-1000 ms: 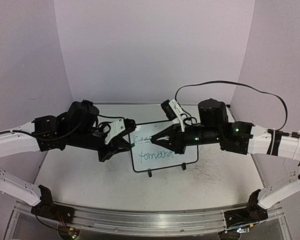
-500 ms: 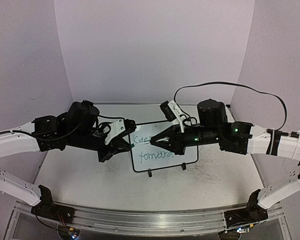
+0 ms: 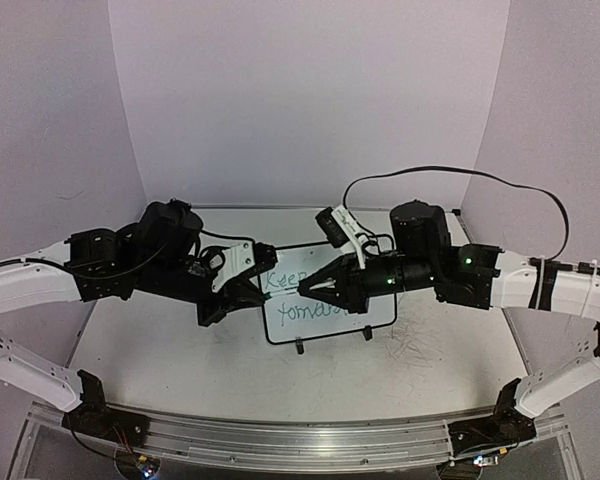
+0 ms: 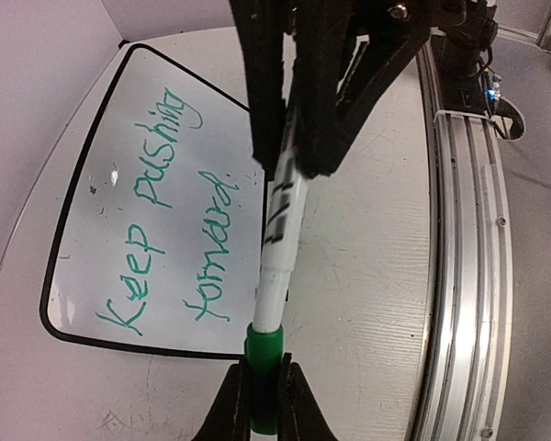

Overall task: Write a sentence on the whiteboard
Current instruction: Insert the whiteboard marker without the cap into the pen cap, then put down the whiteboard marker at the corner of the board.

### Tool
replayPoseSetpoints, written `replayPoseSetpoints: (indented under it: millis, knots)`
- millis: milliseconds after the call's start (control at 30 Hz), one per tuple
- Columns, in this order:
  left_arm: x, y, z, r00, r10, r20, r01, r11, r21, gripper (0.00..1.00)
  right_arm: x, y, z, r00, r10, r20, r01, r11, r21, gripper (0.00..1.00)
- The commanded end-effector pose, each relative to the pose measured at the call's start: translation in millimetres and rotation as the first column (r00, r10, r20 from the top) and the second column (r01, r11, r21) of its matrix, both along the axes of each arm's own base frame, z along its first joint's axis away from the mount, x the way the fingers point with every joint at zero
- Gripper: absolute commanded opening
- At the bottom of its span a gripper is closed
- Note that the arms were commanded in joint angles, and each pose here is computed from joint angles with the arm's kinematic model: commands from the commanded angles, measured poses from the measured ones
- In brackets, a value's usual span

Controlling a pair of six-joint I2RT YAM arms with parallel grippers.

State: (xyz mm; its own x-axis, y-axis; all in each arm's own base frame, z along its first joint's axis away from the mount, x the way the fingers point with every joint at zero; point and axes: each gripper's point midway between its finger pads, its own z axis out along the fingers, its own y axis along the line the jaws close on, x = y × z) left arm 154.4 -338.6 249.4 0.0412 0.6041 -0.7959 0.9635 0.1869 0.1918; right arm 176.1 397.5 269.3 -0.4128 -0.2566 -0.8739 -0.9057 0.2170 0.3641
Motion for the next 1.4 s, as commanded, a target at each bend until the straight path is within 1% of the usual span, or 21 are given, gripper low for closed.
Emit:
replayPoseSetpoints:
  millis: [0,100,300,367,433,500,600,667,733,767,867,933,1000,1033,1100,1133,1200,1233,1267,1300,1367]
  knots:
    - [-10,-16,38,0.992,-0.102,0.067,0.105,0.993,-0.047,0.0,-9,17,2,0.994,0.105,-0.041,-0.104,0.994,0.016,0.0]
    - [-12,-20,48,0.987,-0.125,0.097,0.13,0.99,-0.046,0.0,-13,24,-5,0.984,0.158,-0.078,-0.159,0.987,-0.004,0.0]
    - [-9,-31,59,0.982,-0.099,0.162,0.106,0.994,-0.037,0.0,-23,44,-7,0.949,0.27,-0.161,-0.273,0.962,0.004,0.0]
    - [-16,-37,62,0.976,-0.11,0.187,0.119,0.992,-0.04,0.0,-24,52,-11,0.946,0.267,-0.181,-0.273,0.962,-0.004,0.0]
    - [-22,-40,68,0.971,-0.109,0.215,0.127,0.989,-0.07,0.0,-30,64,-14,0.942,0.267,-0.201,-0.272,0.962,0.003,0.0]
    - [-26,-38,83,0.965,-0.089,0.248,0.126,0.982,-0.138,0.0,-41,77,-12,0.936,0.286,-0.205,-0.286,0.958,0.032,0.0]
    - [-33,-32,94,0.963,-0.076,0.258,0.131,0.97,-0.206,0.0,-50,86,-6,0.925,0.302,-0.23,-0.287,0.953,0.099,0.0]
    - [-35,-31,90,0.966,-0.08,0.245,0.134,0.969,-0.209,0.0,-45,82,-5,0.936,0.266,-0.23,-0.247,0.963,0.11,0.0]
    - [-31,-27,84,0.972,-0.05,0.229,0.098,0.974,-0.204,0.0,-24,63,-8,0.954,0.183,-0.237,-0.163,0.981,0.102,0.0]
    - [-25,-23,82,0.975,-0.002,0.22,0.049,0.977,-0.206,0.04,-9,46,-10,0.961,0.129,-0.245,-0.108,0.989,0.098,0.0]
    - [-6,-6,79,0.971,0.158,0.181,-0.115,0.967,-0.228,0.33,32,-19,-4,0.976,-0.062,-0.208,0.087,0.99,0.111,0.0]
    - [7,5,82,0.951,0.268,0.153,-0.222,0.939,-0.261,0.49,64,-74,11,0.959,-0.231,-0.161,0.254,0.957,0.141,0.0]
    - [17,13,83,0.93,0.347,0.122,-0.301,0.908,-0.29,0.58,85,-130,27,0.914,-0.389,-0.115,0.404,0.898,0.174,0.0]
    - [24,17,85,0.916,0.389,0.099,-0.343,0.887,-0.309,0.64,101,-161,31,0.869,-0.485,-0.101,0.495,0.849,0.184,0.0]
    - [36,20,89,0.899,0.435,0.056,-0.392,0.855,-0.339,0.73,133,-230,30,0.726,-0.68,-0.105,0.686,0.704,0.184,0.0]
    - [42,22,90,0.89,0.454,0.035,-0.416,0.841,-0.346,0.78,146,-261,18,0.635,-0.76,-0.138,0.772,0.618,0.148,0.0]
    - [57,28,94,0.862,0.507,-0.007,-0.475,0.802,-0.363,0.82,167,-321,-16,0.433,-0.879,-0.202,0.901,0.431,0.056,0.0]
    - [64,31,95,0.847,0.531,-0.03,-0.502,0.781,-0.372,0.82,172,-347,-40,0.347,-0.907,-0.239,0.934,0.357,0.004,0.0]
    - [72,35,96,0.828,0.557,-0.061,-0.535,0.754,-0.381,0.82,174,-366,-62,0.29,-0.915,-0.279,0.949,0.312,-0.038,0.0]
    - [78,39,97,0.811,0.579,-0.088,-0.562,0.729,-0.391,0.82,175,-375,-76,0.272,-0.91,-0.314,0.952,0.303,-0.053,0.0]
    - [85,42,97,0.789,0.603,-0.114,-0.592,0.698,-0.403,0.83,176,-372,-103,0.284,-0.887,-0.363,0.939,0.334,-0.083,0.0]
